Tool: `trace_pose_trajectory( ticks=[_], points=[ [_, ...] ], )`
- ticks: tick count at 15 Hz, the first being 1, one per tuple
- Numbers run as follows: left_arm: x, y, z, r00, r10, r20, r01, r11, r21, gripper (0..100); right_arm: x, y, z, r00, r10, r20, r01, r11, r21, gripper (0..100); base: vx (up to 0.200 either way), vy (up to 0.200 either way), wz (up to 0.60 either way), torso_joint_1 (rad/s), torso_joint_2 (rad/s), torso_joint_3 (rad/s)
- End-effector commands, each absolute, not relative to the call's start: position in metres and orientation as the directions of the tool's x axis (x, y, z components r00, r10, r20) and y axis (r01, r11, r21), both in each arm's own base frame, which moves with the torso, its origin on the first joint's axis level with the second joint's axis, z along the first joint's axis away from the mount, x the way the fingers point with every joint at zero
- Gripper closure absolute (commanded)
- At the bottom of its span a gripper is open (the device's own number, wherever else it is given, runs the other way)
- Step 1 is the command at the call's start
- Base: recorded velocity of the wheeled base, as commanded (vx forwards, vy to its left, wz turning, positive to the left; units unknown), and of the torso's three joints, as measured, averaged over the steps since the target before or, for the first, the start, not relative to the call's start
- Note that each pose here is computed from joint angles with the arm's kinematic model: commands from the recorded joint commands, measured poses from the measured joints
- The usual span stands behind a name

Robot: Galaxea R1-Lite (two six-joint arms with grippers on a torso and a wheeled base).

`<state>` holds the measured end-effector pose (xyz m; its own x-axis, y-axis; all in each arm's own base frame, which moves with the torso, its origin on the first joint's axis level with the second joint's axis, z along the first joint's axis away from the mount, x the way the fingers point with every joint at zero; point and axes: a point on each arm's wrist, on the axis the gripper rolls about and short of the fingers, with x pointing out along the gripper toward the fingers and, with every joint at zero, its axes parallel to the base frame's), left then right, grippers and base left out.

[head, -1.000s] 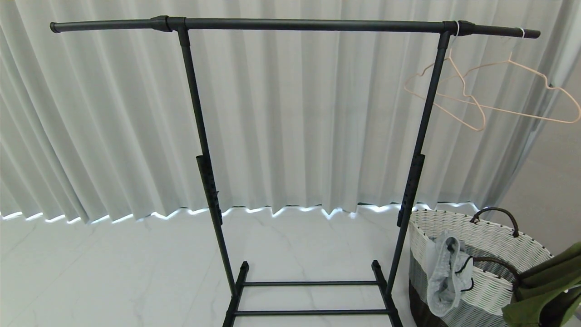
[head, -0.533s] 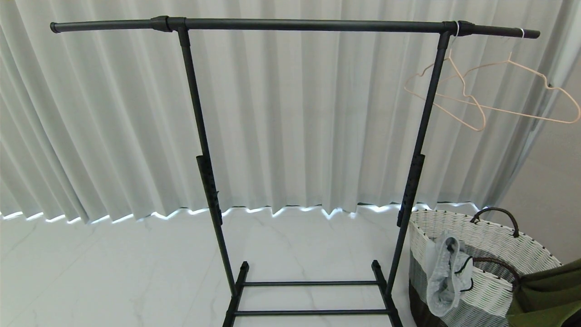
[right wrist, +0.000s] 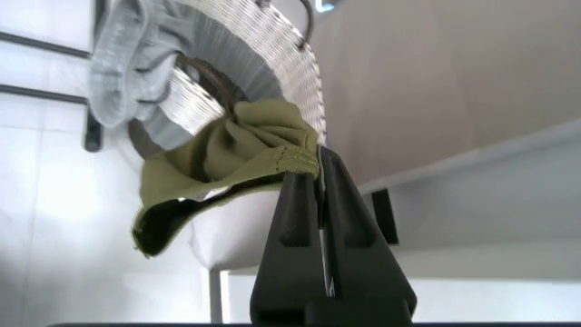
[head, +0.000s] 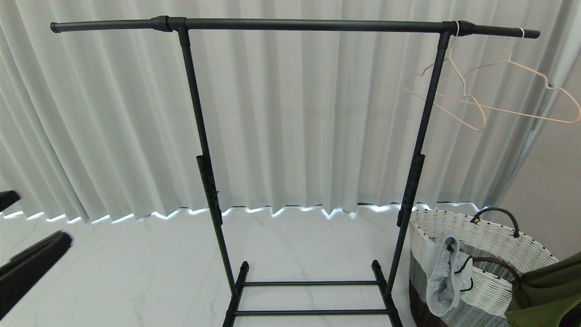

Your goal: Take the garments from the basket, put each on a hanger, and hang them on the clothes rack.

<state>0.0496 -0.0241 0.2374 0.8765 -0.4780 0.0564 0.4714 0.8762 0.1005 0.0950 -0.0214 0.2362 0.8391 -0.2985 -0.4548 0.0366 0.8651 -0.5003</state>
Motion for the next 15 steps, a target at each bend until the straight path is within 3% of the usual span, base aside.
trace_pose_trajectory(
  ticks=[1,5,8,11,15],
  points=[
    [0.125,-0.089,0.217,0.756,-0.630,-0.175,0.648,0.758,0.069,0,0.097,-0.021,0.238,0.845,-0.284,-0.453,0.027,0.868,-0.495,100,0.000,0.000,0.00,0.000,0.00,0.000],
    [0.162,-0.167,0.194,0.600,-0.719,-0.352,0.720,0.677,-0.154,0,0.098,-0.017,0.248,0.888,-0.181,-0.422,-0.038,0.886,-0.462,100,0.000,0.000,0.00,0.000,0.00,0.000],
    [0.175,-0.235,0.160,0.489,-0.737,-0.467,0.733,0.637,-0.238,0,0.097,-0.011,0.255,0.916,-0.081,-0.394,-0.093,0.911,-0.402,100,0.000,0.000,0.00,0.000,0.00,0.000],
    [0.181,-0.285,0.134,0.432,-0.770,-0.469,0.715,0.610,-0.341,0,0.092,-0.004,0.257,0.927,0.040,-0.372,-0.180,0.920,-0.349,100,0.000,0.000,0.00,0.000,0.00,0.000],
    [0.187,-0.382,0.108,0.363,-0.849,-0.385,0.699,0.521,-0.490,0,0.091,0.003,0.257,0.918,0.151,-0.365,-0.259,0.928,-0.266,100,0.000,0.000,0.00,0.000,0.00,0.000]
  ],
)
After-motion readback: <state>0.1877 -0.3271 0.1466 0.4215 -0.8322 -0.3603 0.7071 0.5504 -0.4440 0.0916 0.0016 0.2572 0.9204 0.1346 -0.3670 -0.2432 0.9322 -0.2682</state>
